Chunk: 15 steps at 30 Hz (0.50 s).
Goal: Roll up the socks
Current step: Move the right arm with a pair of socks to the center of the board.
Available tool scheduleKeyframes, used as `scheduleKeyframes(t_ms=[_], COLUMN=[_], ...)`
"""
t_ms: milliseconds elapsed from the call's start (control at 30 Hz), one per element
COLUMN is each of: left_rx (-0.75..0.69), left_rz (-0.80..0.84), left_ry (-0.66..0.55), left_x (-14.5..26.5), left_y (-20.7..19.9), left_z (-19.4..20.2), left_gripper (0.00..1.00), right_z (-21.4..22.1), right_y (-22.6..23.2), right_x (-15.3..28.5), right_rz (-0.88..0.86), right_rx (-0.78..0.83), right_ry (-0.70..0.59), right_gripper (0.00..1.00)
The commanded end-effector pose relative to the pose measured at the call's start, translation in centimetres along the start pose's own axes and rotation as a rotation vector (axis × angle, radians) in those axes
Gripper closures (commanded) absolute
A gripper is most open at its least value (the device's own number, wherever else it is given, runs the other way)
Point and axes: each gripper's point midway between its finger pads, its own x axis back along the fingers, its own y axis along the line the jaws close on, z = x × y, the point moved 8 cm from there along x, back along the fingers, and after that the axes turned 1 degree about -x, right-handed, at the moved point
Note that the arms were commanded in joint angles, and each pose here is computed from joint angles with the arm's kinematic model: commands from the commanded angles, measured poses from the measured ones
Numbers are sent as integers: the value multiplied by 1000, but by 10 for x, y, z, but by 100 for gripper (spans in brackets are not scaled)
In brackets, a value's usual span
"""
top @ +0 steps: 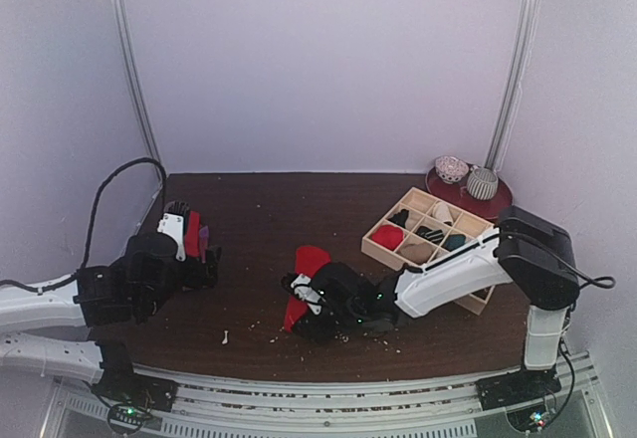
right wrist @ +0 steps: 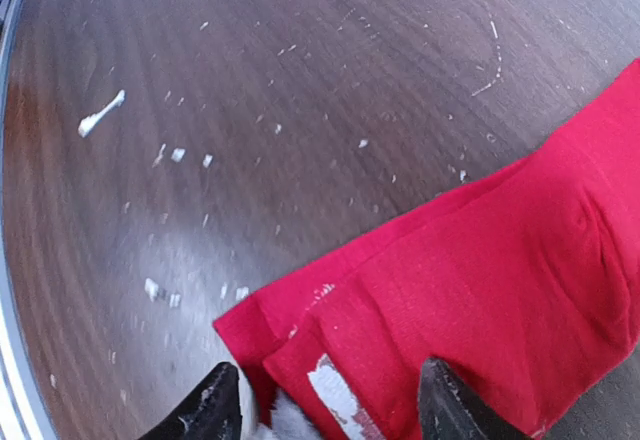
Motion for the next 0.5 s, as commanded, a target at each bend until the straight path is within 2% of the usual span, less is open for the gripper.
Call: scheduleKeyframes(t_ms=[0,100,200,333,467], left_rx=[-10,-28,-30,-42,-77], left_rz=[85,156,223,285,321], left_ry=[-38,-50,-49,-51,-54], left_x=[-4,-6,-9,-12,-15], left_y=[-11,-20,-30,-40,-46], left_z=[-2,-2,-1,1,4], left_gripper=[2,2,2,2,2], right_z=[-18,-34,-27,13,22], right_y=[0,3,2,-6,-8], right_x=[41,79,104,105,95], right_rz=[4,-22,-43,-48,-72], right_rx=[140,192,262,406,519], right_ry=[-62,-162,-203,-204,-234], right_gripper=[34,26,25,29,31])
